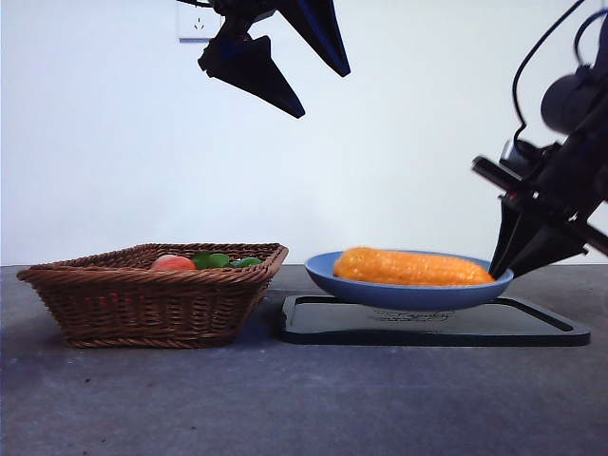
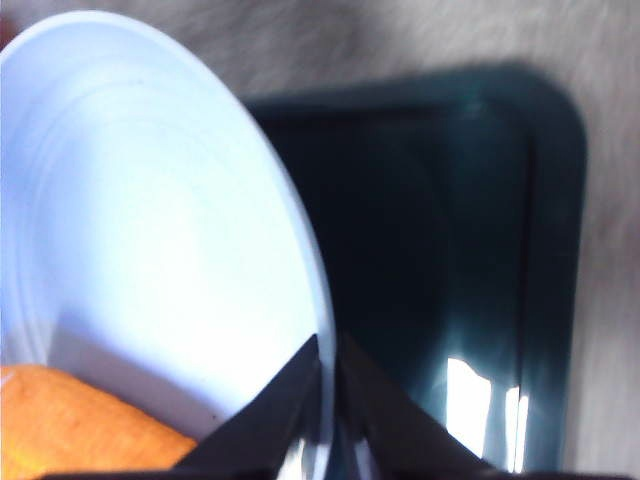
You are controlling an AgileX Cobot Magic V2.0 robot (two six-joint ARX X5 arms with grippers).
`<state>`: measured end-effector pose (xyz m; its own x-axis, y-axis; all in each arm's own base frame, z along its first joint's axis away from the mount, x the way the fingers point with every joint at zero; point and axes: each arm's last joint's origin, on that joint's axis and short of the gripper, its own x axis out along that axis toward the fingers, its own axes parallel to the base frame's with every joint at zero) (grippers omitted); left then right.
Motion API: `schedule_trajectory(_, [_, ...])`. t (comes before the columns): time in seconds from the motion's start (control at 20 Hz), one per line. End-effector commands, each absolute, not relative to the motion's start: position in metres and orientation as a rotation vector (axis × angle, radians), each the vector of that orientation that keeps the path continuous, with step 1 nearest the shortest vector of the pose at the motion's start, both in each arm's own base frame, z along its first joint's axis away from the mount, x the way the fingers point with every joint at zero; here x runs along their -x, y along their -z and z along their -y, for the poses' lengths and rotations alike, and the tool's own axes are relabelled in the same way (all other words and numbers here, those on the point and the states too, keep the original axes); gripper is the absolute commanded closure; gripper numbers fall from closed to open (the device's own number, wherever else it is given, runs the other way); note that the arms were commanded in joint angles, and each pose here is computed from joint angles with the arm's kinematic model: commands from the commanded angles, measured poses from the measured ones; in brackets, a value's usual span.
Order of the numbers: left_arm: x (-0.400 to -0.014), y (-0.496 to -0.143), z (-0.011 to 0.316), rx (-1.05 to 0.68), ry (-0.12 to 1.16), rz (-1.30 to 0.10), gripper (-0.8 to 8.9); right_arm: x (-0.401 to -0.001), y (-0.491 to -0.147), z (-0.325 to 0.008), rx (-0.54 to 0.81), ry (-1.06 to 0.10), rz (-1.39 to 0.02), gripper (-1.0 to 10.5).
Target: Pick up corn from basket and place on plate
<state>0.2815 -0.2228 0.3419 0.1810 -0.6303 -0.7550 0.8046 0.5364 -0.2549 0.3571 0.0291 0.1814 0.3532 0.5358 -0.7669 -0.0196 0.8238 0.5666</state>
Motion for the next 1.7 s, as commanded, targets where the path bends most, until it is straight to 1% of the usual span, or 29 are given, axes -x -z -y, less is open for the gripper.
schedule_trajectory(0.05, [-0.280, -0.351, 0.225, -0.229, 1.039, -0.907, 4.66, -0.370, -0.175, -0.031, -0.516, -0.390, -1.175, 9.4])
schedule_trajectory(0.2, [-0.280, -0.351, 0.225, -0.229, 1.040, -0.907, 4.66, -0.373, -0.167, -0.031, -0.509, -0.385, -1.185, 9.4])
schedule_trajectory(0.4, [-0.280, -0.351, 0.225, -0.229, 1.040, -0.906, 4.66, -0.373, -0.166, -0.031, -0.503, -0.386, -1.188, 9.4])
schedule_trajectory(0.45, [-0.280, -0.351, 0.225, -0.229, 1.039, -0.906, 4.66, -0.373, -0.166, -0.031, -0.501, -0.383, -1.186, 9.3])
schedule_trajectory(0.6, [-0.280, -0.351, 0.225, -0.228, 1.039, -0.908, 4.66, -0.373, -0.165, -0.031, -0.490, -0.359, -1.194, 7.9])
schedule_trajectory(0.8, [-0.280, -0.351, 0.225, -0.229, 1.039, -0.908, 4.66, -0.373, -0.169, -0.031, -0.489, -0.365, -1.184, 7.8])
schedule_trajectory(0.95, [-0.281, -0.350, 0.224, -0.228, 1.037, -0.910, 4.66, -0.367, -0.194, -0.023, -0.486, -0.353, -1.124, 7.6])
schedule_trajectory(1.1, [-0.281, -0.351, 0.224, -0.229, 1.038, -0.908, 4.66, -0.349, -0.235, -0.016, -0.429, -0.325, -1.043, 7.6])
schedule_trajectory(1.25, [-0.281, -0.351, 0.224, -0.229, 1.038, -0.906, 4.66, -0.317, -0.280, -0.017, -0.373, -0.368, -0.970, 7.6])
schedule_trajectory(1.4, [-0.281, -0.350, 0.224, -0.229, 1.037, -0.910, 4.78, -0.275, -0.316, -0.032, -0.290, -0.448, -0.947, 7.6])
schedule_trajectory(1.5, [-0.281, -0.350, 0.224, -0.229, 1.037, -0.911, 4.78, -0.247, -0.331, -0.046, -0.225, -0.517, -0.952, 7.6])
schedule_trajectory(1.6, [-0.281, -0.350, 0.224, -0.228, 1.037, -0.911, 4.78, -0.224, -0.340, -0.056, -0.173, -0.539, -0.953, 7.6])
schedule_trajectory(1.7, [-0.280, -0.350, 0.224, -0.229, 1.037, -0.915, 4.78, -0.208, -0.341, -0.066, -0.122, -0.558, -0.938, 7.6])
